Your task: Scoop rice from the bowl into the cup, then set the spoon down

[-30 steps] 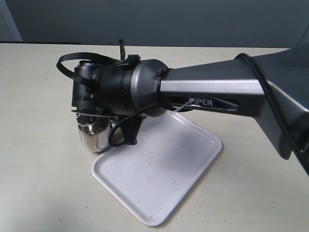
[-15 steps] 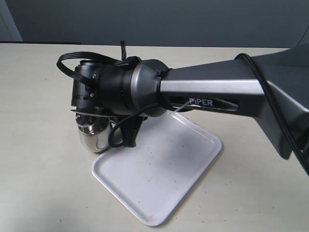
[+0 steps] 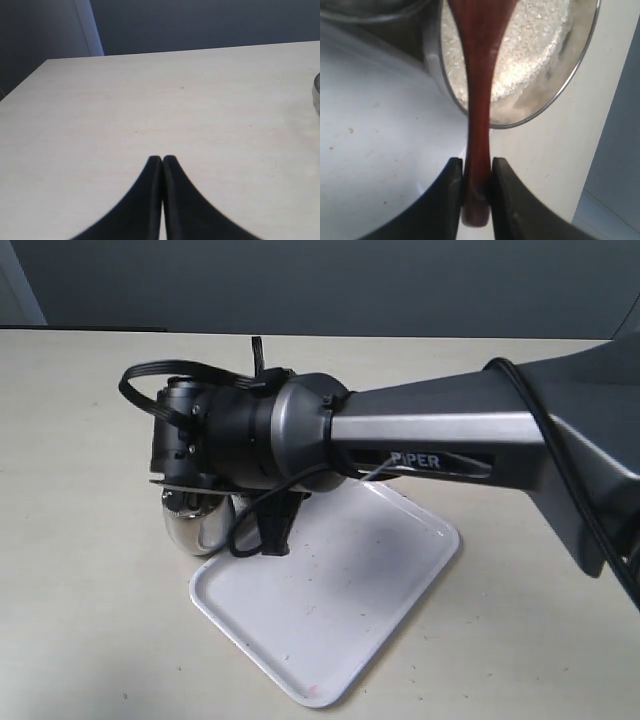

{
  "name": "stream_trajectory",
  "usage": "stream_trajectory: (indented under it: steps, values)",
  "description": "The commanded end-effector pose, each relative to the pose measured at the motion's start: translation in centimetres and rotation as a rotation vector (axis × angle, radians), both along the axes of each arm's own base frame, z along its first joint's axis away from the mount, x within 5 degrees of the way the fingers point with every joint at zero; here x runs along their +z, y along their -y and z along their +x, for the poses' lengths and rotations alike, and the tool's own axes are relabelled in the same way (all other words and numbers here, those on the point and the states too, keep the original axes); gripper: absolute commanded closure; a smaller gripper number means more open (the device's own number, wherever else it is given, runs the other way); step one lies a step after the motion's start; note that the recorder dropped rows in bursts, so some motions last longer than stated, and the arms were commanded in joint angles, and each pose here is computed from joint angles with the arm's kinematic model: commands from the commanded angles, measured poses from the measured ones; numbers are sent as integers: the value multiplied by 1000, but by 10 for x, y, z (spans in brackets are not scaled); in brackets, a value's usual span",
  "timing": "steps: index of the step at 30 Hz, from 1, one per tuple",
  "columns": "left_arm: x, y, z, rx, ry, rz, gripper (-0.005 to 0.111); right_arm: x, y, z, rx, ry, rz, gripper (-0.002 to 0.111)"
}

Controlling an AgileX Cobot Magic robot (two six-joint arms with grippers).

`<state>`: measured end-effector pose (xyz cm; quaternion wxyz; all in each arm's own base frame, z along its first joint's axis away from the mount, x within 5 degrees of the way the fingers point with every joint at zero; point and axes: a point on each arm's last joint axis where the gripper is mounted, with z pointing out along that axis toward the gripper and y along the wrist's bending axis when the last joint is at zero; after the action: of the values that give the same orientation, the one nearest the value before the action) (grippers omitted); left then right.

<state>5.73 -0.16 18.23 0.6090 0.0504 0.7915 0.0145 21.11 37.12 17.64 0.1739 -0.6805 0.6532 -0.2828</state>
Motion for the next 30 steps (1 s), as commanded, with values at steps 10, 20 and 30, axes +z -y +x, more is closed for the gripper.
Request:
stream_trajectory:
  steps: [10,20,30]
  values:
    - [2,0,0,-1,14,-6,106,-10,7,-6,28,100,-47,109]
    - [2,0,0,-1,14,-6,106,-3,0,-9,67,209,-33,109]
    - [2,0,0,-1,12,-6,106,-10,3,-21,111,285,-3,109]
